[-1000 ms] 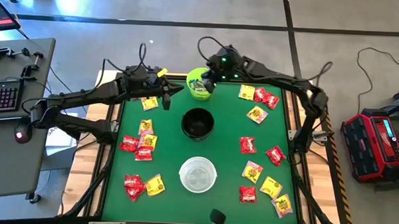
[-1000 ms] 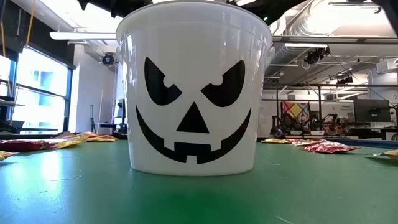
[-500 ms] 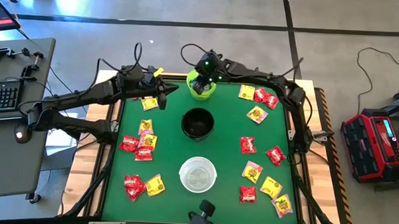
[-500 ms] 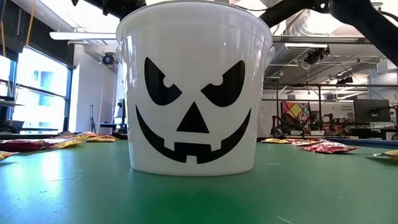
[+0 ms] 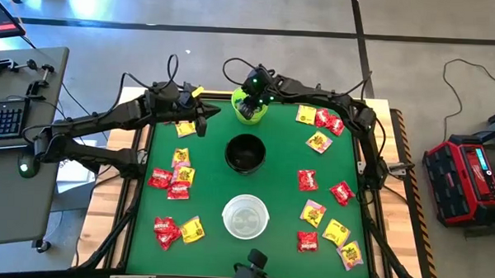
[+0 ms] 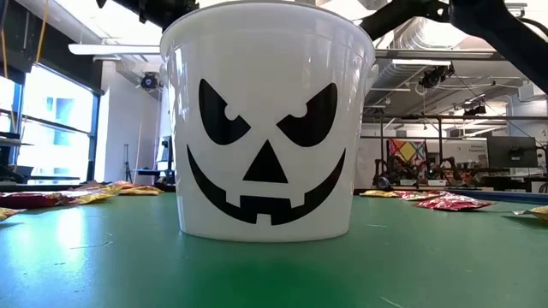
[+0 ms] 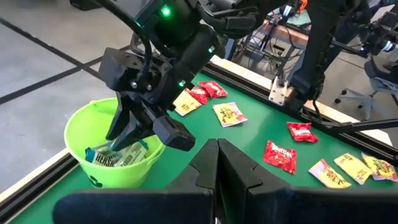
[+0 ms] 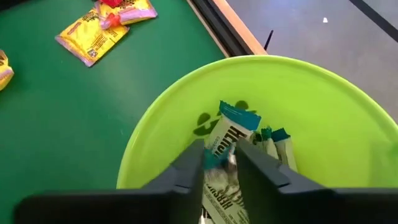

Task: Sort candy by brand, put in halloween buckets
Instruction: Put the white chocolate into the green bucket, then put the yellow chocolate into the white bucket

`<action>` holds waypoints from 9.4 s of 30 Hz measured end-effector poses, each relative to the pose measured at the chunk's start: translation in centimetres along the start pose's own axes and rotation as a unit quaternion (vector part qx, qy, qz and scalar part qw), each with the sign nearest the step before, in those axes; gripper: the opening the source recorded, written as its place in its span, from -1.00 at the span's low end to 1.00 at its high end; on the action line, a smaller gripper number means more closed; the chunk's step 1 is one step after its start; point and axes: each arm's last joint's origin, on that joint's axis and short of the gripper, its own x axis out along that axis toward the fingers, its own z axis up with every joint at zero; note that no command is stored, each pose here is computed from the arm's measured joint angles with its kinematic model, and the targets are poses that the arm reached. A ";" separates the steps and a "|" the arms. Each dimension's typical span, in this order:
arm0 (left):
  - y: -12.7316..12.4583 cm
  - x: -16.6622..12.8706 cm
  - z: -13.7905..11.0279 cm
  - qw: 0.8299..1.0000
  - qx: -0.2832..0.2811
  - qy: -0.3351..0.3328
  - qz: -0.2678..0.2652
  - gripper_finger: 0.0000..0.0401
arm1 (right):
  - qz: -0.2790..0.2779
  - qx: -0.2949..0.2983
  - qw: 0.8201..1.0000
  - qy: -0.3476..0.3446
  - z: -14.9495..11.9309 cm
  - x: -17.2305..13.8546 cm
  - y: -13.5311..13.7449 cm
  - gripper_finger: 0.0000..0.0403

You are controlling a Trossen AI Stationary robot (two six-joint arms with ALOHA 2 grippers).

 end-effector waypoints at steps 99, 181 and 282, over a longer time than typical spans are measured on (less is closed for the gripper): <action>4.8 1.1 -18.4 0.833 -0.243 0.425 0.258 -0.28 | -0.028 0.125 0.972 -0.196 -15.9 -20.7 9.9 -1.00; -24.2 13.4 -13.3 0.876 0.206 0.407 -0.158 -0.94 | -0.020 0.035 0.985 -0.169 -16.5 -20.7 10.8 -1.00; -23.6 -2.6 -8.6 0.950 0.062 0.149 -0.268 -1.00 | 0.151 -0.037 0.910 0.383 -28.3 -13.3 18.0 -0.12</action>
